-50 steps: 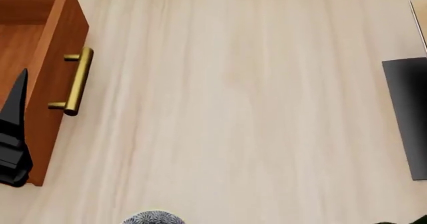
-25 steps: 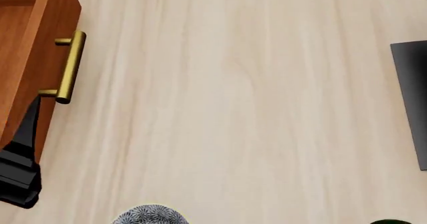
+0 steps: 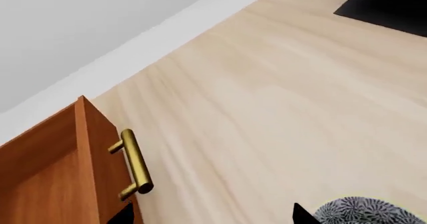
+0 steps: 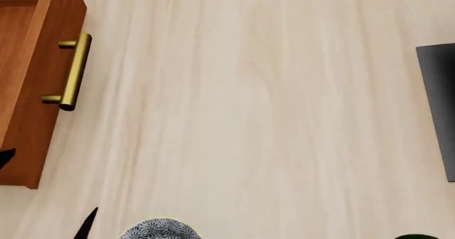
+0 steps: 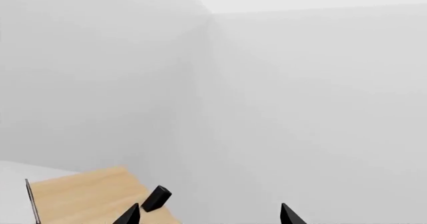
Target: Put the bowl in the bottom drawer of the cabinet.
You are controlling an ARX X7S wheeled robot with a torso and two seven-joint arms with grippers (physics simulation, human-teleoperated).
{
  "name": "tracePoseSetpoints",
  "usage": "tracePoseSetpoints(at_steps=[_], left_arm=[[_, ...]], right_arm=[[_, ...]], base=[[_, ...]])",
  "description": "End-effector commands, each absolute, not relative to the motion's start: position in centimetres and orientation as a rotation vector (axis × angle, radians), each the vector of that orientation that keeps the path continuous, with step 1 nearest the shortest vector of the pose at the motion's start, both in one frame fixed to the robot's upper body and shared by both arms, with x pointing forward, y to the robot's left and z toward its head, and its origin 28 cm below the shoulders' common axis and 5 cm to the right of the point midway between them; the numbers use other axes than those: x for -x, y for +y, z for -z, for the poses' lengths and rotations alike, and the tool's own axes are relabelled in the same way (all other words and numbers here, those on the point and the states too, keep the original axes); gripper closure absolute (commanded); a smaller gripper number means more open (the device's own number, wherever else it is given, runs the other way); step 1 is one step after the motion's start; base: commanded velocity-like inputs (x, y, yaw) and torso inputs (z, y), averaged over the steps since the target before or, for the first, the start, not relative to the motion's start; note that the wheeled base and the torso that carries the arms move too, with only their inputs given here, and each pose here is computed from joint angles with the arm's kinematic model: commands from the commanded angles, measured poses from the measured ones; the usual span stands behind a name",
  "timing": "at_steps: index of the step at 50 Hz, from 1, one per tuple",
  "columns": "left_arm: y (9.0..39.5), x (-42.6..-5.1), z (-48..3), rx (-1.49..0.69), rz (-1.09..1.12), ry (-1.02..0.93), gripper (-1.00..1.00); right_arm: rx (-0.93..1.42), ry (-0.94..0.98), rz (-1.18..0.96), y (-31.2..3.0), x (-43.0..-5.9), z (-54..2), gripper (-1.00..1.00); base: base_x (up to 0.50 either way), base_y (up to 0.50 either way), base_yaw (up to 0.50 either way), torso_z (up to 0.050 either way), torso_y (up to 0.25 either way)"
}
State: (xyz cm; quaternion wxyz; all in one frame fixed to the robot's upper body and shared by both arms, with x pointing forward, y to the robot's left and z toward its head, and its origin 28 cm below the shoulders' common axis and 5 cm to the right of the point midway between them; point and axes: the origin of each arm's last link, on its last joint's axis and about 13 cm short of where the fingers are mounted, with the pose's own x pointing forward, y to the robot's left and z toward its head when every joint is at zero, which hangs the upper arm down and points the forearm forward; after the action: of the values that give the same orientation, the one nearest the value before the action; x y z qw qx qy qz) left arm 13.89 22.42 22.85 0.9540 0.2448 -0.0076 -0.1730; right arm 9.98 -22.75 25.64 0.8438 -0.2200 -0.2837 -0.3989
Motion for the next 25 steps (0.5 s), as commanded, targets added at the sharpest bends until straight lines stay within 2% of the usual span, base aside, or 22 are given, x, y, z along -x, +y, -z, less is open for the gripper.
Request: tracePoseSetpoints(at_steps=[1,17,25], left_arm=[[22.5,-12.8,-22.4,-0.552,0.397,0.046,-1.0],[21.9,-11.4,-21.1,-0.602,0.455,0.144,-1.0],[21.5,-12.2,-20.7,-0.605,0.479,0.158,-1.0]], right_arm=[[0.461,-0.591,0.836,-22.5,-10.2,-25.2,-1.0],[0.452,-0.593,0.827,-22.2,-10.5,-25.3,-1.0],[0.454,-0.588,0.826,-22.2,-10.5,-25.3,-1.0]], base=[[0.0,0.0,0.0,0.0,0.0],[0.0,0.0,0.0,0.0,0.0],[0.0,0.0,0.0,0.0,0.0]])
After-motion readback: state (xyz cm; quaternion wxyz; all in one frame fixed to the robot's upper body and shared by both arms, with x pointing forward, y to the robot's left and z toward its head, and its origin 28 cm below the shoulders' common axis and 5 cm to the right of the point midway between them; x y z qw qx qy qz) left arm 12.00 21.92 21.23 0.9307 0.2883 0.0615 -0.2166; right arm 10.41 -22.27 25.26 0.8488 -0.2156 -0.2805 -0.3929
